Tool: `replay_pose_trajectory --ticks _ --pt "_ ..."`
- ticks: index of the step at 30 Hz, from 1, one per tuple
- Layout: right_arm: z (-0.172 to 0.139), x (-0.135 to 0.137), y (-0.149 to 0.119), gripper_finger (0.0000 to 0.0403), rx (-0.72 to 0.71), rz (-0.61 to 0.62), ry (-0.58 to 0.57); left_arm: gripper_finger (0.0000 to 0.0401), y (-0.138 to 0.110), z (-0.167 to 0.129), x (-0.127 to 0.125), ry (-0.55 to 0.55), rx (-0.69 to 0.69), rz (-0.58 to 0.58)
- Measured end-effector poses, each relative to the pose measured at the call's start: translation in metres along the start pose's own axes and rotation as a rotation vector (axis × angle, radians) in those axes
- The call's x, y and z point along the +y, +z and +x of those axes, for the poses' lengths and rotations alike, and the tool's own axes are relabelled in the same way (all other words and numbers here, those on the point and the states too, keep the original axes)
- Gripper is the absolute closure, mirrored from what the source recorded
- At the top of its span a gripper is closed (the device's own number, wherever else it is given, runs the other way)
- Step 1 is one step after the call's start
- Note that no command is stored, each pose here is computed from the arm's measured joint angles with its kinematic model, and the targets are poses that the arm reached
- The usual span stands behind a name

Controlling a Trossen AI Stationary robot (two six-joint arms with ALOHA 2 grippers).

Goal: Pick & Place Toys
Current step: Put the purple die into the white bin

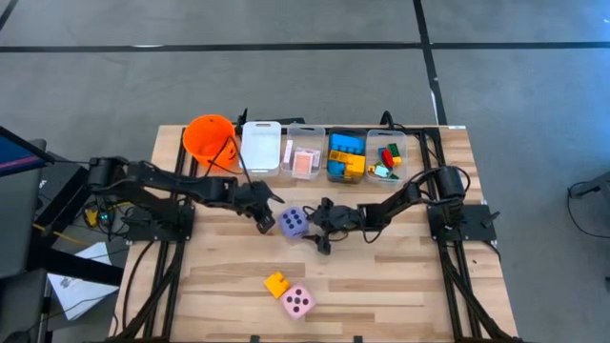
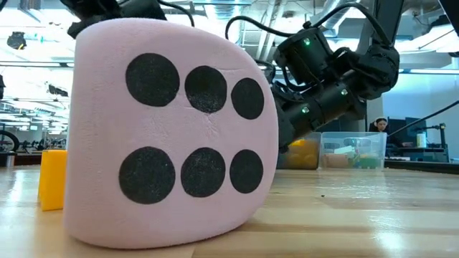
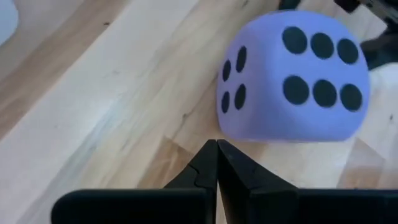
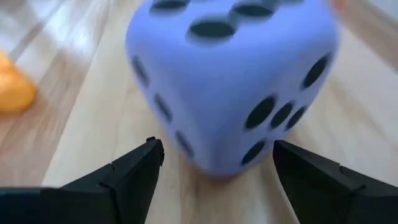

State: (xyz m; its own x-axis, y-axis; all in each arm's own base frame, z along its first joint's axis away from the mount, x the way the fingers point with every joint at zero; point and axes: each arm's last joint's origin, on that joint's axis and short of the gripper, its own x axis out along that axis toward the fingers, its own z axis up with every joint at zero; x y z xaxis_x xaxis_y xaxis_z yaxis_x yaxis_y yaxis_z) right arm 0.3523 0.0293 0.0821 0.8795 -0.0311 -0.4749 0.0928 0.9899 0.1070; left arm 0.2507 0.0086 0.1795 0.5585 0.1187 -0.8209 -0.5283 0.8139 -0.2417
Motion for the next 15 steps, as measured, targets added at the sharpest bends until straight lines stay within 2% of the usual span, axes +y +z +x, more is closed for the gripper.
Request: replay_pose_trajectory --ticks 5,15 --pt "-0.0002 0.0006 0.0058 0.0101 -0.062 0.034 -0.004 0.0401 -0.0057 0.0004 0.0 -0.002 0.009 -0.027" --pt "-0.0002 0.0002 0.0063 0.0101 -0.066 0.054 -0.01 0.0401 -0.009 0.0019 0.0008 -0.001 0.015 -0.038"
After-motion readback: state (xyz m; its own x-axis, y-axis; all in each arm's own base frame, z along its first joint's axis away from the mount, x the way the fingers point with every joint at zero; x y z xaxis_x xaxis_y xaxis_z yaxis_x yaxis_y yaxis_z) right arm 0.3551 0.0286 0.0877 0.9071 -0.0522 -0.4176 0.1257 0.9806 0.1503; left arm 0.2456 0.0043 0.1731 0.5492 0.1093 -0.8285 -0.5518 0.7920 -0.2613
